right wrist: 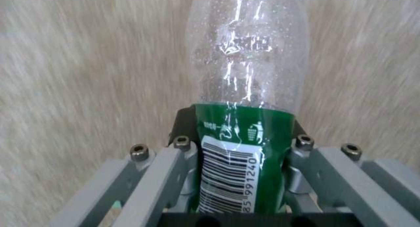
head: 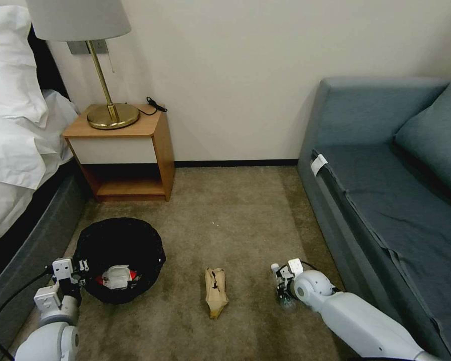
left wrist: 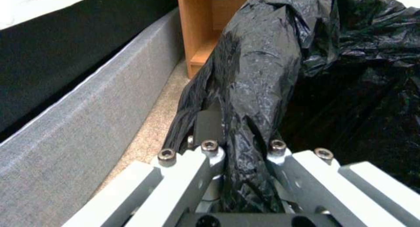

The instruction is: Pick up the trash bin, then pick up the garbage on the floor and place it into the trash bin.

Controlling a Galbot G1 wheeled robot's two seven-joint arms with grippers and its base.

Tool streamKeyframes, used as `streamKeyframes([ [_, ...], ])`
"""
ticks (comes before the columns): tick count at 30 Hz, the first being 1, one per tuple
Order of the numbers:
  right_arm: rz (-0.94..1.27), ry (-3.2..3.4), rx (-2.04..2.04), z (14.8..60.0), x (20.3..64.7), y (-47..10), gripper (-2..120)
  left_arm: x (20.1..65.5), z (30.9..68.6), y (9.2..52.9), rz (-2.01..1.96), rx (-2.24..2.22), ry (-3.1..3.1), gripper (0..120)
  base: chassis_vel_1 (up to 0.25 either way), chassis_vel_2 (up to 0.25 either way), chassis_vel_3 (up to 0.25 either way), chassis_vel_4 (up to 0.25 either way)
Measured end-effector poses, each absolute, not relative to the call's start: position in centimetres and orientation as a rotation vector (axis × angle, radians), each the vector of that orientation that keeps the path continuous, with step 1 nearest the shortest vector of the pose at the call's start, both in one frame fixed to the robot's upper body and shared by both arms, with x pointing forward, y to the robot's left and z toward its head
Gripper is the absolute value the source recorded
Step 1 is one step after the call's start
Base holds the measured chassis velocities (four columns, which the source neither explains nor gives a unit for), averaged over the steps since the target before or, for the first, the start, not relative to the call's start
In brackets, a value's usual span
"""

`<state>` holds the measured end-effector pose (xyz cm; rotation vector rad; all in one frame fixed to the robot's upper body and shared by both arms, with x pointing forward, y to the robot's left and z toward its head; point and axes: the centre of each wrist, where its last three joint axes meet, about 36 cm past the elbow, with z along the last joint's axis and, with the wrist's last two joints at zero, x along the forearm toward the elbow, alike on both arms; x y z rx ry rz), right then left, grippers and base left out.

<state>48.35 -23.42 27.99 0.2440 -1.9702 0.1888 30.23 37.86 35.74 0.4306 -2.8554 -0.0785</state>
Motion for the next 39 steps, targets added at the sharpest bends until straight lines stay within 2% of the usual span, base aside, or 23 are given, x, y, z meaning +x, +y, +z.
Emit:
streamKeyframes([
  [11,0.200,-2.109,0.283,32.6,51.8,-22.9,22,30.0,36.2,37.6,-0.085,0.423,-2.866,4,0.000,0.000,0.000,0.000],
  [13,0.186,-2.193,0.355,35.9,53.1,-21.7,22,29.9,36.4,37.4,-0.087,0.418,-2.871,4,0.000,0.000,0.000,0.000],
  [16,0.161,-2.247,0.434,38.3,53.6,-20.3,22,29.9,36.5,37.4,-0.088,0.416,-2.874,4,0.000,0.000,0.000,0.000],
  [23,0.107,-2.303,0.611,41.9,53.4,-17.5,22,29.9,36.5,37.3,-0.086,0.416,-2.874,4,0.000,0.000,0.000,0.000],
  [29,0.023,-2.311,0.885,46.3,52.0,-11.8,22,29.9,36.4,37.0,-0.076,0.411,-2.876,4,0.000,0.000,0.000,0.000],
  [31,-0.004,-2.283,1.042,48.0,51.5,-6.9,22,30.0,36.6,36.6,-0.071,0.402,-2.884,4,0.000,0.000,0.000,0.000],
  [39,-0.025,-2.225,1.230,47.7,49.8,2.1,22,29.4,37.1,36.4,-0.077,0.395,-2.891,4,0.000,0.000,0.000,0.000],
])
